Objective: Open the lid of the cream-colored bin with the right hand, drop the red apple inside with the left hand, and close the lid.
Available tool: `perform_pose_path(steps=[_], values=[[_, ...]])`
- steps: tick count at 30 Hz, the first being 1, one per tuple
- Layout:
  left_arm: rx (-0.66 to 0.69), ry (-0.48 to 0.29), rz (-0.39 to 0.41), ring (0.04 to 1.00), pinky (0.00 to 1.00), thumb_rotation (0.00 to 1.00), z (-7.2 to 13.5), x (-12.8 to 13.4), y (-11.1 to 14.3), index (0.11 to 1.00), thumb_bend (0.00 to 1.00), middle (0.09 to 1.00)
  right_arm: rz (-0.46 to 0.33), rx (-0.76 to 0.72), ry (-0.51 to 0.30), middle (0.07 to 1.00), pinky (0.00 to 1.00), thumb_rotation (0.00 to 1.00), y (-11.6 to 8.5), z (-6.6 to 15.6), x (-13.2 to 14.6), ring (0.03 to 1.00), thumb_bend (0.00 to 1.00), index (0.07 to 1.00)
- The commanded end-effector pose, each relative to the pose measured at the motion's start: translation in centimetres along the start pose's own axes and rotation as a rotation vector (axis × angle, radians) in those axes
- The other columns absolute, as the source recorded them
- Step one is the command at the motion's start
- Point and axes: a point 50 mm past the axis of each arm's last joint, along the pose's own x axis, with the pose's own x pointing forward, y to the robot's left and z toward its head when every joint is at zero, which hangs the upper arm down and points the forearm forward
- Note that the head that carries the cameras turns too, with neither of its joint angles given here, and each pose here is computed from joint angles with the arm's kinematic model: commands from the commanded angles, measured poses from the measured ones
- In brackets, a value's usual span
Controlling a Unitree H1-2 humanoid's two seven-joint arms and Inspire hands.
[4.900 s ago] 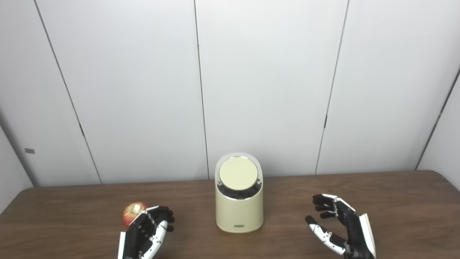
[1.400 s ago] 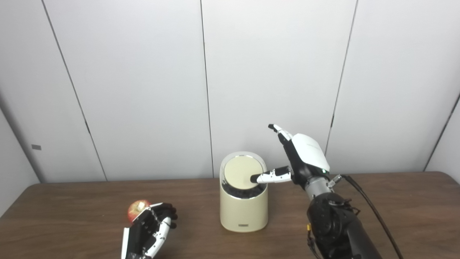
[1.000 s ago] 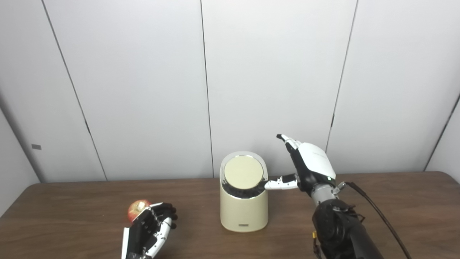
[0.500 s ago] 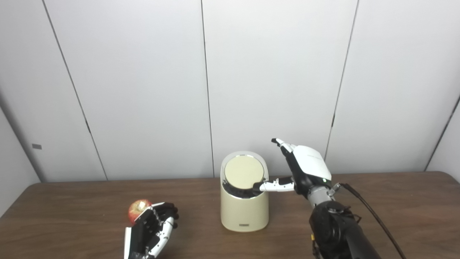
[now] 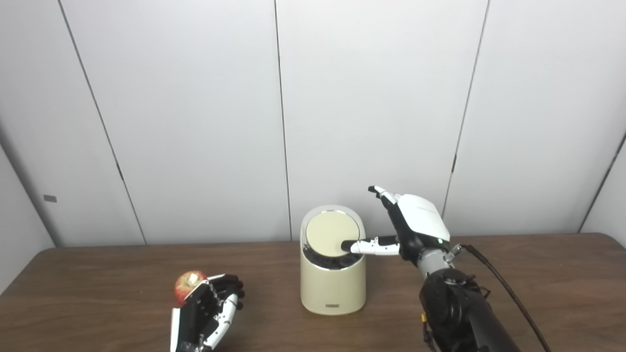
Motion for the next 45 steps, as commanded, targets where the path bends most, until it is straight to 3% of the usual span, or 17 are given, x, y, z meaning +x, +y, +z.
perform_pose_path(steps=[1,9,20,38,45], values=[[-0.021,0.032,-0.013,0.551,0.48,0.09,-1.1,-0.8,-1.5,0.552,0.26,0.571,-0.085,-0.005,-0.066,0.876,0.81,0.82,-2.8,1.9,1.1,0.893,0.92,0.884],[-0.021,0.037,-0.016,0.55,0.48,0.07,-1.2,-0.9,-1.7,0.55,0.26,0.571,-0.094,-0.039,-0.066,0.874,0.85,0.84,-2.9,2.7,1.4,0.879,0.92,0.878],[-0.024,0.032,-0.022,0.557,0.48,0.08,-1.3,-1.0,-1.9,0.553,0.26,0.574,-0.056,-0.069,-0.048,0.9,0.86,0.76,-2.3,3.8,2.0,0.896,0.91,0.895],[-0.025,0.034,-0.015,0.562,0.49,0.11,-1.0,-1.2,-2.4,0.557,0.27,0.579,-0.037,-0.16,-0.005,0.885,0.8,0.59,-0.3,3.1,2.9,0.855,0.93,0.871],[-0.024,0.031,-0.015,0.562,0.49,0.09,-0.9,-1.1,-2.4,0.557,0.26,0.579,-0.029,-0.18,-0.004,0.88,0.78,0.42,0.1,2.7,2.9,0.845,0.97,0.866]])
